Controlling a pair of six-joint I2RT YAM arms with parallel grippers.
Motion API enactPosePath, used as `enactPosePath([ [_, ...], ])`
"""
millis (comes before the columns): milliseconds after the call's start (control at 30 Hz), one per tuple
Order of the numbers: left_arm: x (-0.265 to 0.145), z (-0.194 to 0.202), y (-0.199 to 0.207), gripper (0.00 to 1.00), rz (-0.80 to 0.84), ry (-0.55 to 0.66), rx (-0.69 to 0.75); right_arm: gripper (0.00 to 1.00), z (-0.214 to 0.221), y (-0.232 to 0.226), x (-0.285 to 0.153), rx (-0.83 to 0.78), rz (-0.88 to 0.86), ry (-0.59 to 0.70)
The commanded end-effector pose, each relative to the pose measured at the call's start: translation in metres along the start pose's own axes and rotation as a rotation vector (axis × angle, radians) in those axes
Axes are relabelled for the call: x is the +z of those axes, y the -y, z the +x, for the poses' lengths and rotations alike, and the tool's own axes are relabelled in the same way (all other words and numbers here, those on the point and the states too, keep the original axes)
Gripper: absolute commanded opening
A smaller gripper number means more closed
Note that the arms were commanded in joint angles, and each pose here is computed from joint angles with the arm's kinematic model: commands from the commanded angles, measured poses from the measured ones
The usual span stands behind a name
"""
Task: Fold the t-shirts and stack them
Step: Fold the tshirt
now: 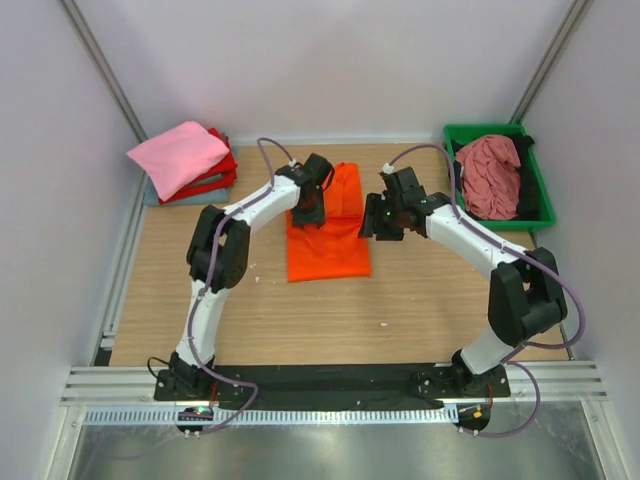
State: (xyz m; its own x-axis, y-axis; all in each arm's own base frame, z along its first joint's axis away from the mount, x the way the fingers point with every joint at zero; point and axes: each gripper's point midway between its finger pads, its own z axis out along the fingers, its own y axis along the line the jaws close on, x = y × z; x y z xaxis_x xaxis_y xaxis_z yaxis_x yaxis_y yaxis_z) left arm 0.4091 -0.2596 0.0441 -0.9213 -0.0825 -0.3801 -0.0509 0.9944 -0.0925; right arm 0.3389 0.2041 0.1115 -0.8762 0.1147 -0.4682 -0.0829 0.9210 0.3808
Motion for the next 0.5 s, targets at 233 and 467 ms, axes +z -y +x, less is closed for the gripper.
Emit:
enactPosePath([
  [233,-0.059,-0.111,-0.033,0.48,-0.097,0.174,-0.005,0.60,-0.017,-0.007,-0.023,-0.043,-0.007,0.071],
  [467,-0.091,-0.032,-0.047,0.50,0.042,0.106,-0.067,0.70,0.020,-0.006,-0.006,0.021,-0.081,-0.002],
])
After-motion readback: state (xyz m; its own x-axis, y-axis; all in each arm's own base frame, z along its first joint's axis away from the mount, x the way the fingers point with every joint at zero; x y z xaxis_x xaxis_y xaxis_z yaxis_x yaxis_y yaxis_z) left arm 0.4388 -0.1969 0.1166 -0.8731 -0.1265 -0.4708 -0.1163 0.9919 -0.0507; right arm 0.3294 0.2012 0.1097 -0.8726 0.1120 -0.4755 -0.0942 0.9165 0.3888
